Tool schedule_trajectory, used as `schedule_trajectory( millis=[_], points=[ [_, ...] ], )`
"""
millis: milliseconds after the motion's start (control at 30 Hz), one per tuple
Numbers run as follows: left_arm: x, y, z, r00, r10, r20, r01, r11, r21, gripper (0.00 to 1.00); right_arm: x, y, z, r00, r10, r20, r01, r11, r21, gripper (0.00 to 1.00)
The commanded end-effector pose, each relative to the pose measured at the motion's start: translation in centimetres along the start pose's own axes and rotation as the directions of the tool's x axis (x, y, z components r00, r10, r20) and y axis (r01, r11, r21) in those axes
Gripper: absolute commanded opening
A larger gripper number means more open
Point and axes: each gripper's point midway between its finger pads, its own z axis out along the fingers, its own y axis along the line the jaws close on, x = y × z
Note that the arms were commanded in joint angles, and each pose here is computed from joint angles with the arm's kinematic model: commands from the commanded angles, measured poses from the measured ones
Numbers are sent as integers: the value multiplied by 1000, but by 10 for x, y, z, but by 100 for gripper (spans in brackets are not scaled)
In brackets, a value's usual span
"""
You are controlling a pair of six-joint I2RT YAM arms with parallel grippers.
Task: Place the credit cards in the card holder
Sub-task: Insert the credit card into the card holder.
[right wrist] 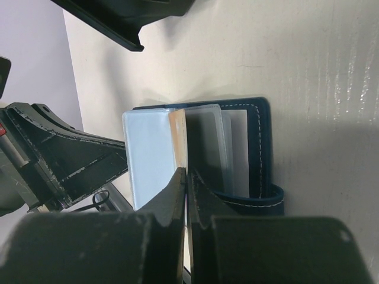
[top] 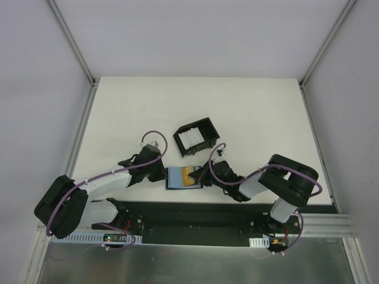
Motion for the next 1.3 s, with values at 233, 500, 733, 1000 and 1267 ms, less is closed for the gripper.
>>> schedule_trajectory(
  millis=[233,500,733,1000,1267],
  points=[
    [32,58,1,998,-19,-58,9,983,-181,0,5,-5,-5,998,-55,-21,56,998,17,0],
    [39,55,5,995,-68,-68,57,986,-158,0,7,-11,-3,1000,-12,-4,12,1000,23,0],
    [41,51,7,994,-78,-72,67,987,-147,0,13,-4,4,1000,5,-12,-5,1000,-3,0],
    [40,51,8,995,-70,-68,59,987,-148,0,18,-5,6,1000,17,-23,-18,1000,-20,0],
    [35,49,8,996,-66,-51,58,988,-144,0,24,5,1,997,37,-62,-39,999,-28,0]
  ],
)
